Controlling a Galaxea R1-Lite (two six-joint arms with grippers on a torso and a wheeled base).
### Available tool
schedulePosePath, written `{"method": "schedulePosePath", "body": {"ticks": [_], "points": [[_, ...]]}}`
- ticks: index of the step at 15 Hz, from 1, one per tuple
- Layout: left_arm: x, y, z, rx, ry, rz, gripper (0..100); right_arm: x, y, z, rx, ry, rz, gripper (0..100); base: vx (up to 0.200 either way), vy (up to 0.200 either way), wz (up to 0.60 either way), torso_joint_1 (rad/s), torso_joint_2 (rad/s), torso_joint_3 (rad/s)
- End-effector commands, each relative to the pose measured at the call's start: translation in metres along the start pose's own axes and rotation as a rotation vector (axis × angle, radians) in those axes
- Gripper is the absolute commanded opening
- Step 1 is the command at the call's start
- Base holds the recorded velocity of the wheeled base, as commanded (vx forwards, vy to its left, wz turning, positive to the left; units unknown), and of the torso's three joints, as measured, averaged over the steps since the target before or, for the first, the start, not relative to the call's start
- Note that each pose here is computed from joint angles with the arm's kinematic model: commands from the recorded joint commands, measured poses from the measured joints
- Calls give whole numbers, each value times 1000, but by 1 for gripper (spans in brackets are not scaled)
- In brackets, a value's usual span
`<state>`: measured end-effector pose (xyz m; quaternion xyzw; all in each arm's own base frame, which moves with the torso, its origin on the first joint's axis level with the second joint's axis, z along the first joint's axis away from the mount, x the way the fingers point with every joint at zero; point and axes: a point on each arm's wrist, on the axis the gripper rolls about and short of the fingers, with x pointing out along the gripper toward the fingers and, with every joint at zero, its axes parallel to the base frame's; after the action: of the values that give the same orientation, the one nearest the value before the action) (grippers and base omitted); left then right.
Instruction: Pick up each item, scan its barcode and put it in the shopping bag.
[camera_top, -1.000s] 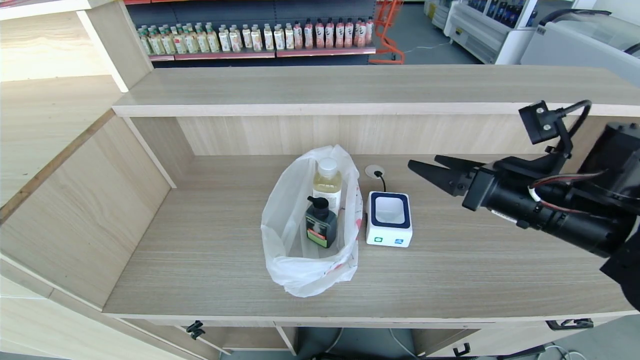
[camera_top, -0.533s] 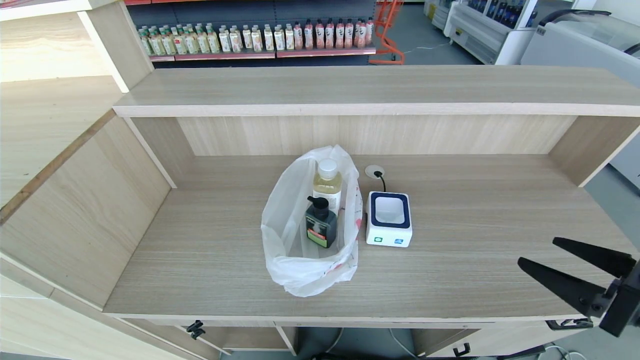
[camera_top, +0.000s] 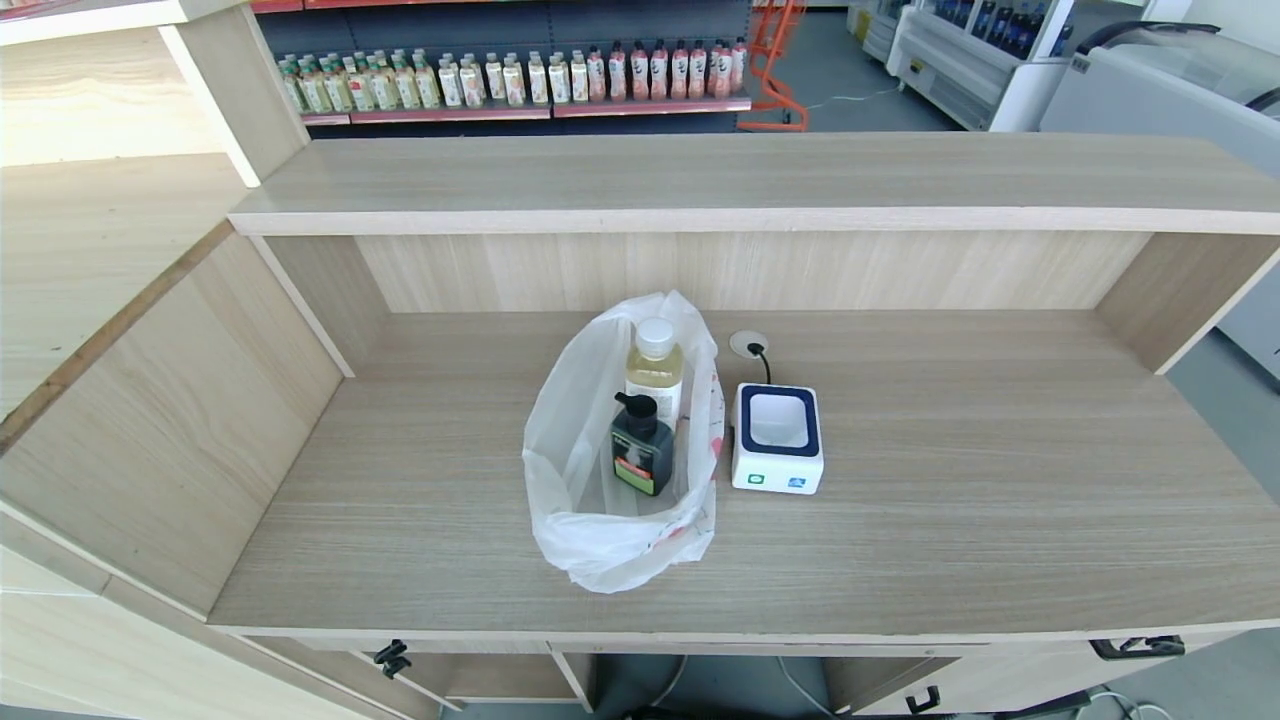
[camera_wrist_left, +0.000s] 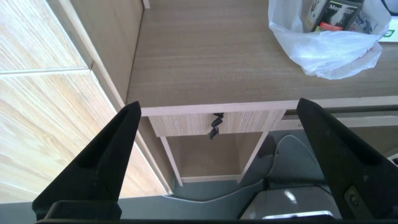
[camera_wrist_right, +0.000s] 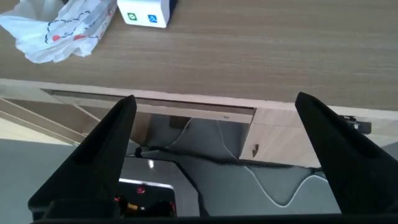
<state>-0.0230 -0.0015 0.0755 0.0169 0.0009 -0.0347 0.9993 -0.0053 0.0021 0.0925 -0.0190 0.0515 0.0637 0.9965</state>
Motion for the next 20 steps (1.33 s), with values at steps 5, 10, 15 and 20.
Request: {"method": "schedulePosePath", "body": {"ticks": [5,10,15,20], "points": [[0,0,0,0,2,0,100,-16,1,-17,7,-114,-147,100,0,0,0,0,0,0],[0,0,0,0,3,0,100,-16,0,-18,23,-114,-147,0,0,0,0,0,0,0],[0,0,0,0,2,2,100,-16,0,-18,31,-114,-147,0,0,0,0,0,0,0],[0,0,0,0,2,0,100,-16,0,-18,31,-114,-147,0,0,0,0,0,0,0]]}}
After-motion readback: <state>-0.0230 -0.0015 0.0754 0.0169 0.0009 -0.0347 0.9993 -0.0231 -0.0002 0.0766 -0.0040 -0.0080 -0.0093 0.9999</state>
